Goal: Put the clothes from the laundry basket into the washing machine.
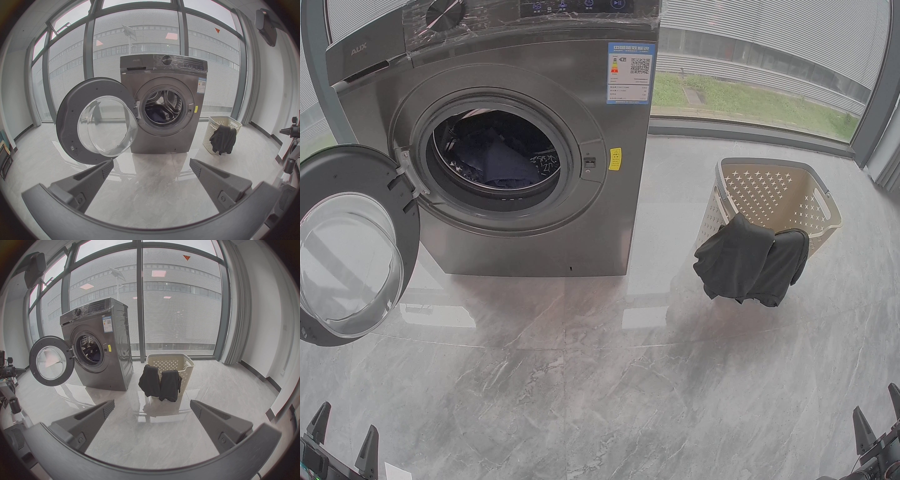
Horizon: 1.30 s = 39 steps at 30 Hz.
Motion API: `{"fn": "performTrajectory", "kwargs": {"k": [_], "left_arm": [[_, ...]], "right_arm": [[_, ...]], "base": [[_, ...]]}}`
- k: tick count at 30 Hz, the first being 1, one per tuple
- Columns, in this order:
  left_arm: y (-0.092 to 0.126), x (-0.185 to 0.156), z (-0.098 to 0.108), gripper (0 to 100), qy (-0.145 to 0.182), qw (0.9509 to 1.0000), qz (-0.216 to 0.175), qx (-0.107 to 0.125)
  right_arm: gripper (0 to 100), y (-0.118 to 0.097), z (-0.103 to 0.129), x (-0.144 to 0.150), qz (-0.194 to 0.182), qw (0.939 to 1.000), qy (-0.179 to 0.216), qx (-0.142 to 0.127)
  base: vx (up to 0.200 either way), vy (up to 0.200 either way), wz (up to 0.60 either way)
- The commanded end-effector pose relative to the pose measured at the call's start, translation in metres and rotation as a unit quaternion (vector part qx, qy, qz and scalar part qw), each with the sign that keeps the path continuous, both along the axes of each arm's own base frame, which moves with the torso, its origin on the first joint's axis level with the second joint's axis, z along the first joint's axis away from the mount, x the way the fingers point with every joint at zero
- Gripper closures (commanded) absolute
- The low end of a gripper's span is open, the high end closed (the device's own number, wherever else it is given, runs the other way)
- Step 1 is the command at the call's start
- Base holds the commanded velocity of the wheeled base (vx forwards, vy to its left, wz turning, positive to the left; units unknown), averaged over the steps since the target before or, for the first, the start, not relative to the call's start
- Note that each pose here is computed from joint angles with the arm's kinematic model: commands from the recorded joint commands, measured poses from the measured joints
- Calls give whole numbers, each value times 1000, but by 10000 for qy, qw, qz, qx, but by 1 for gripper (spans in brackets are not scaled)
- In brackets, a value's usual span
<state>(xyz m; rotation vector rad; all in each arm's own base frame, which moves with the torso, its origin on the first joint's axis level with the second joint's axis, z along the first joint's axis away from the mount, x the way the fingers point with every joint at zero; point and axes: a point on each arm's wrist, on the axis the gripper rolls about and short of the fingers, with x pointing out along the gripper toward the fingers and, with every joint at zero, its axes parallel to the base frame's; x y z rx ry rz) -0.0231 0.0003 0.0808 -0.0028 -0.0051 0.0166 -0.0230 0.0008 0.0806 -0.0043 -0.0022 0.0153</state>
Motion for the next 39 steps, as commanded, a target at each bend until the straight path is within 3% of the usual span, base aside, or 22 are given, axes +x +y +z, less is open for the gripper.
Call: {"fn": "performTrajectory", "kwargs": {"k": [1,9,14,18,36,39], "left_arm": [[0,0,-5,0,18,10000,1,-2],[0,0,-5,0,33,10000,-45,-32],[0,0,-5,0,25,10000,-14,-40],[0,0,-5,0,22,9998,32,-193],[0,0,-5,0,14,9998,31,-178],[0,0,-5,0,14,9998,39,-201]], "right_arm": [[0,0,-5,0,0,10000,18,-2],[0,0,-5,0,0,10000,18,-2],[0,0,-5,0,0,10000,11,-2],[0,0,-5,0,0,10000,18,-2],[0,0,-5,0,0,10000,18,-2],[0,0,-5,0,0,10000,11,-2]], "base": [[0,0,0],[0,0,0],[0,-200,0],[0,-200,0],[0,-200,0],[0,0,0]]}}
